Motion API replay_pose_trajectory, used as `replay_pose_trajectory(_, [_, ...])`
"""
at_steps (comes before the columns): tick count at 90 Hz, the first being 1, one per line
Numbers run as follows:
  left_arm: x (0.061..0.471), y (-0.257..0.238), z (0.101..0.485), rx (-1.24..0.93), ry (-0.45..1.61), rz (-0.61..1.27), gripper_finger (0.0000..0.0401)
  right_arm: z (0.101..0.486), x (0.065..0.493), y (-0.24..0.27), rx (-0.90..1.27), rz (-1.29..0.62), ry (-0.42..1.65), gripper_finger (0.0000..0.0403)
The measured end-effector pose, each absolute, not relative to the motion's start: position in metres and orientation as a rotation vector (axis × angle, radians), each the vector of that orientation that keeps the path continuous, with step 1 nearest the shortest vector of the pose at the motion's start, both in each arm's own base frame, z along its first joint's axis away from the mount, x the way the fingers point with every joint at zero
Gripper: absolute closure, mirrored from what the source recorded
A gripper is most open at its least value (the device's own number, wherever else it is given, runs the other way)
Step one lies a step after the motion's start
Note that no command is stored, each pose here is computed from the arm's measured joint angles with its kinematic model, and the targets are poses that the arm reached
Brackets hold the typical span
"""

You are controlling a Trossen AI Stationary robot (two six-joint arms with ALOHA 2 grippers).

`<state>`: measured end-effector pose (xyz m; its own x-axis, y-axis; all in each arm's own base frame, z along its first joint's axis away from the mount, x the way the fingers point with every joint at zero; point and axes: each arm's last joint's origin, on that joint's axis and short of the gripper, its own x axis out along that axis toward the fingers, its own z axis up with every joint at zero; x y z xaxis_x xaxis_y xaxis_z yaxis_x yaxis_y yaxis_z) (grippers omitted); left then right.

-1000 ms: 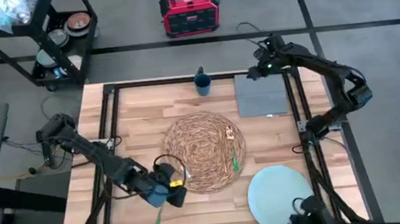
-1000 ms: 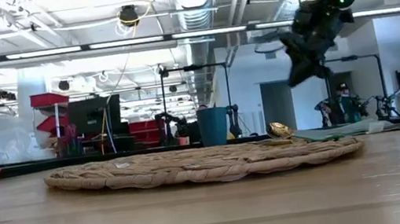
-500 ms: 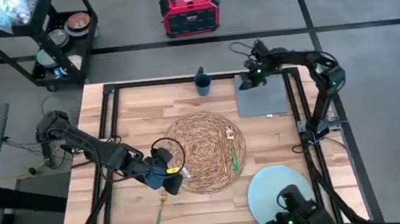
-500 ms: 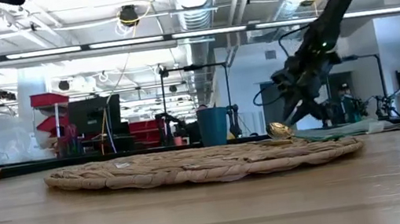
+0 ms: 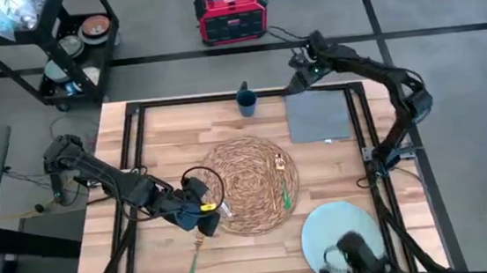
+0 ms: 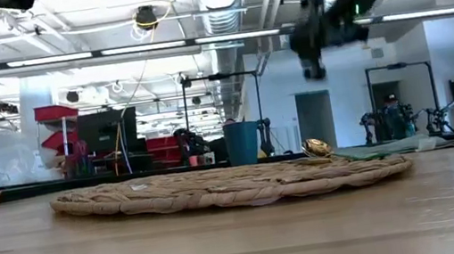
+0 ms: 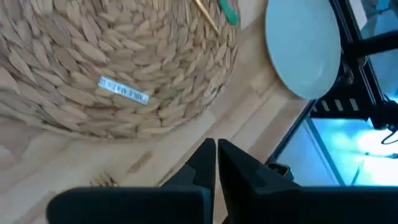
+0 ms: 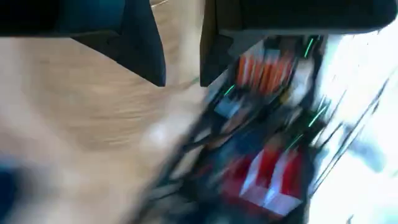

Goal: Set table place
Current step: Adjust the blue cup

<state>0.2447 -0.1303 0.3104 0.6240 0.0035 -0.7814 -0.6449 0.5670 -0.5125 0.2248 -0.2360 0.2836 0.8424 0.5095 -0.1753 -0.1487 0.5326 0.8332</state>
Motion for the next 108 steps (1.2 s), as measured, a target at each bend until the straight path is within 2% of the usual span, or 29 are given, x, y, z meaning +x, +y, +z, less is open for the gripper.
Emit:
replay_pose_trajectory(8, [0.242, -0.127, 0.31, -0.81, 0.807, 0.46, 0.0401, 0.309, 0.254, -0.206, 0.732, 0.509, 0.39, 0.0315])
replay_pose_trajectory(14, [0.234, -0.12, 0.314, -0.742, 0.781, 0.503, 0.0401, 0.337, 0.277, -0.191, 0.585, 0.504, 0.307, 0.0317])
replay_pose_trajectory(20, [0.224, -0.109, 0.323, -0.731, 0.756, 0.532, 0.0401, 0.364, 0.299, -0.177, 0.448, 0.425, 0.229, 0.0329])
replay_pose_trajectory(24, [0.217, -0.101, 0.327, -0.703, 0.763, 0.546, 0.0401, 0.372, 0.304, -0.175, 0.383, 0.327, 0.257, 0.0341])
replay_pose_trajectory(29, [0.21, -0.094, 0.332, -0.681, 0.767, 0.55, 0.0401, 0.374, 0.308, -0.179, 0.256, 0.141, 0.41, 0.0358])
replay_pose_trajectory(40, [0.2, -0.084, 0.335, -0.617, 0.806, 0.564, 0.0401, 0.36, 0.308, -0.21, -0.193, -0.328, 1.024, 0.0383])
replay_pose_trajectory(46, [0.203, -0.079, 0.335, -0.602, 0.805, 0.577, 0.0401, 0.355, 0.317, -0.233, -0.293, -0.502, 1.136, 0.039])
replay_pose_trajectory(60, [0.22, -0.066, 0.332, -0.608, 0.761, 0.614, 0.0401, 0.342, 0.312, -0.278, -0.159, -0.585, 1.057, 0.0402])
replay_pose_trajectory(70, [0.227, -0.064, 0.332, -0.595, 0.748, 0.604, 0.0401, 0.307, 0.299, -0.303, -0.033, -0.589, 1.207, 0.0402])
replay_pose_trajectory(75, [0.227, -0.065, 0.331, -0.59, 0.751, 0.602, 0.0401, 0.29, 0.3, -0.311, 0.04, -0.559, 1.218, 0.0403])
replay_pose_trajectory(108, [0.223, -0.065, 0.328, -0.583, 0.79, 0.625, 0.0401, 0.25, 0.322, -0.307, 0.323, -0.424, 1.194, 0.0403])
